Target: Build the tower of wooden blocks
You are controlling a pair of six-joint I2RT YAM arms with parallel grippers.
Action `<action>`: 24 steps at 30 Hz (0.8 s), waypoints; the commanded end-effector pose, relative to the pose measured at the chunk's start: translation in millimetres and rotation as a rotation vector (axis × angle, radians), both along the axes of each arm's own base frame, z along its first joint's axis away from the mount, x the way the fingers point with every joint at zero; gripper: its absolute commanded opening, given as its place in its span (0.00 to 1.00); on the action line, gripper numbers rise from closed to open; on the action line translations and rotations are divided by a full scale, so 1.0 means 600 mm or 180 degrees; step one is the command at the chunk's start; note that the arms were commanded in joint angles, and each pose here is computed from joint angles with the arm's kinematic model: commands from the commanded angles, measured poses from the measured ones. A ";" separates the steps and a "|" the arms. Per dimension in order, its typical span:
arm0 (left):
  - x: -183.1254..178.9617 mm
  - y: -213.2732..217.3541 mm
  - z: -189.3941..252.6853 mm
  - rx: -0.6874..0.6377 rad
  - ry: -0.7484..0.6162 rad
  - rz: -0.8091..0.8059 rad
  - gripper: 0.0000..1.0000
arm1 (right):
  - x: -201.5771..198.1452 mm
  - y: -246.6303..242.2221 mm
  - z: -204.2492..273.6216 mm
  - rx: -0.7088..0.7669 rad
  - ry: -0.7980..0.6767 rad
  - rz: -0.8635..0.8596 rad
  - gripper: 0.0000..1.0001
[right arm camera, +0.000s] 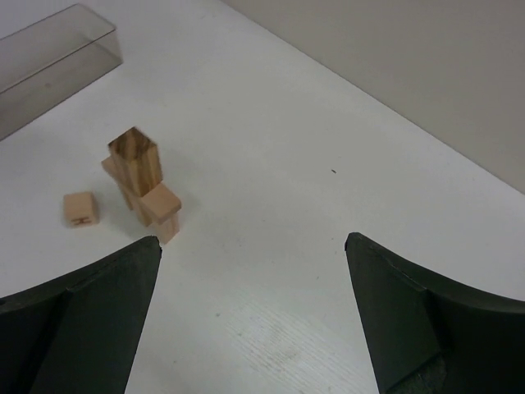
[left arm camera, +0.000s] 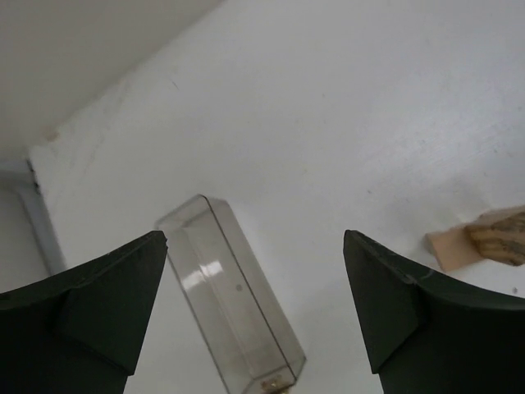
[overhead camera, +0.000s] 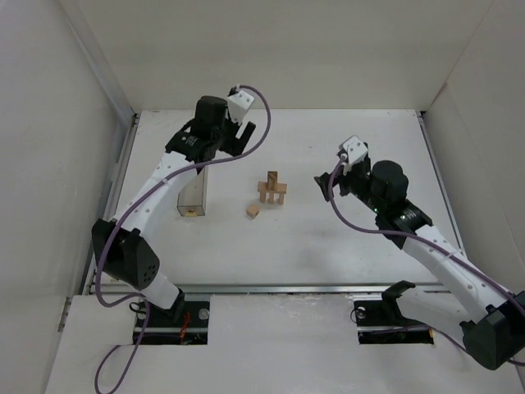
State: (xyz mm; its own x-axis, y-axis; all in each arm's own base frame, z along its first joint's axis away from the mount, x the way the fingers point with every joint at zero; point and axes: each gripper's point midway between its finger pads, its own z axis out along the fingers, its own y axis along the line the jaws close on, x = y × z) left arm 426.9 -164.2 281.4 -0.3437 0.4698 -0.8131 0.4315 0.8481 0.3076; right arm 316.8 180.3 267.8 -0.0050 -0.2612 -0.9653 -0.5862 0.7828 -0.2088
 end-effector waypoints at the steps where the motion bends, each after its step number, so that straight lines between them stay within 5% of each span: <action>1: -0.068 0.000 -0.121 -0.0194 0.0754 0.0084 0.81 | 0.045 -0.027 0.073 0.0541 -0.0047 -0.0638 1.00; 4: -0.129 -0.018 -0.209 -0.0283 0.1290 -0.0206 0.78 | 0.048 -0.024 0.055 0.0351 0.0084 -0.0606 1.00; 13: -0.228 -0.045 -0.315 -0.0129 0.1647 -0.0695 0.78 | 0.028 -0.031 0.062 0.0456 -0.0073 -0.0566 1.00; 24: -0.200 -0.098 -0.360 0.0023 0.1415 -0.0523 0.79 | 0.016 -0.044 0.062 0.0482 -0.0074 -0.0642 1.00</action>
